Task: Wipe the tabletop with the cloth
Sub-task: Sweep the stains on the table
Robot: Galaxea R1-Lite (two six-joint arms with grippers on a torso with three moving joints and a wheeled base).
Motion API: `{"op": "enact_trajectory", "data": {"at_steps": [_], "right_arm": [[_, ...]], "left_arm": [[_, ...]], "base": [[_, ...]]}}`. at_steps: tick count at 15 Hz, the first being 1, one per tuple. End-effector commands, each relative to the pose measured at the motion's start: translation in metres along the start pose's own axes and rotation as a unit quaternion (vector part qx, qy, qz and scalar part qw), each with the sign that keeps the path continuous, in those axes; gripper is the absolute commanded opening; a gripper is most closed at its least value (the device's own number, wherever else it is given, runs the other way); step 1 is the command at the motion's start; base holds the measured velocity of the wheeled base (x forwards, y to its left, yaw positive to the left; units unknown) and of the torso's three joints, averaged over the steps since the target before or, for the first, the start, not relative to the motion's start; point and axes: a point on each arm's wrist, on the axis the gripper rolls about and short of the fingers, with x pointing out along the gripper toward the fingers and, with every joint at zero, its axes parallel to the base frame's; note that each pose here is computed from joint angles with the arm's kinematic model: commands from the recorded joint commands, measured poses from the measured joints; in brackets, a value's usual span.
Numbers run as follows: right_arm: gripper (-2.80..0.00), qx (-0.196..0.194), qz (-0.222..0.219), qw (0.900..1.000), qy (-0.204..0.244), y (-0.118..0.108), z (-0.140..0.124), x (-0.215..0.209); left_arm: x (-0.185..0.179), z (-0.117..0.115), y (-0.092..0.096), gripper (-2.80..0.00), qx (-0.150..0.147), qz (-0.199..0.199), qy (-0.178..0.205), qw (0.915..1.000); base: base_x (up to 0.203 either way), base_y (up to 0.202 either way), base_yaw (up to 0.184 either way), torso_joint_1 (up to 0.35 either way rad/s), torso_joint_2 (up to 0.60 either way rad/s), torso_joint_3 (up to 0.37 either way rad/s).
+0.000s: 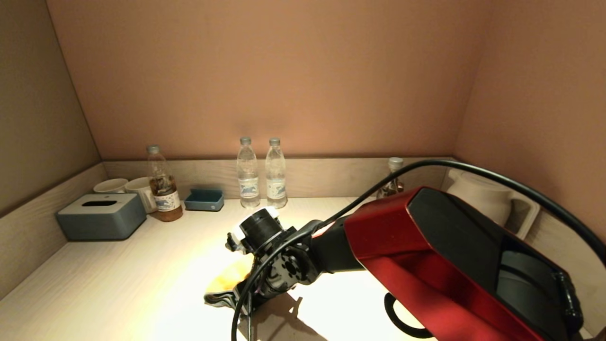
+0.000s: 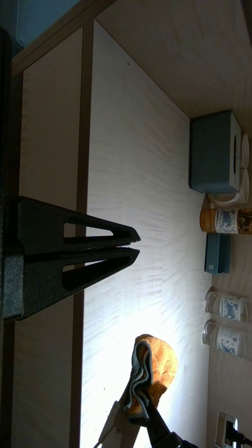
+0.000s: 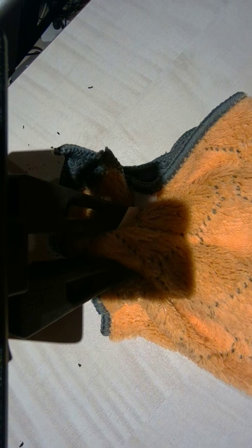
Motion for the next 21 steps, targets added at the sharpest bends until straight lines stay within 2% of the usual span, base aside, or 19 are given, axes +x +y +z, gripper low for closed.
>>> {"op": "enact_trajectory", "data": {"at_steps": [1, 6, 10, 13, 16, 18, 21], "right_arm": [[-2.8, -0.006, 0.006, 1.0, 0.017, 0.007, -0.011, -0.004], [-2.8, -0.024, 0.023, 0.999, 0.009, 0.026, -0.017, -0.023], [-2.8, -0.025, 0.02, 0.999, -0.002, 0.026, -0.013, -0.028], [-2.8, -0.027, 0.024, 0.999, -0.035, 0.03, 0.002, -0.044], [-2.8, -0.028, 0.024, 0.999, -0.038, 0.03, 0.003, -0.046], [-2.8, -0.031, 0.029, 0.997, -0.062, 0.035, 0.01, -0.067], [-2.8, -0.045, 0.04, 0.996, -0.061, 0.049, 0.001, -0.08]], "left_arm": [[0.0, 0.0, 0.0, -2.8, 0.0, 0.001, -0.001, 1.0], [0.0, 0.0, 0.0, -2.8, 0.0, 0.001, 0.0, 1.0], [0.0, 0.0, 0.0, -2.8, 0.0, 0.001, 0.0, 1.0], [0.0, 0.0, 0.0, -2.8, 0.0, 0.001, 0.0, 1.0], [0.0, 0.0, 0.0, -2.8, 0.0, 0.001, 0.0, 1.0], [0.0, 0.0, 0.0, -2.8, 0.0, 0.001, 0.0, 1.0], [0.0, 0.0, 0.0, -2.8, 0.0, 0.001, 0.0, 1.0]], "base": [[0.0, 0.0, 0.0, 0.0, 0.0, 0.0], [0.0, 0.0, 0.0, 0.0, 0.0, 0.0], [0.0, 0.0, 0.0, 0.0, 0.0, 0.0], [0.0, 0.0, 0.0, 0.0, 0.0, 0.0], [0.0, 0.0, 0.0, 0.0, 0.0, 0.0], [0.0, 0.0, 0.0, 0.0, 0.0, 0.0], [0.0, 0.0, 0.0, 0.0, 0.0, 0.0]]}}
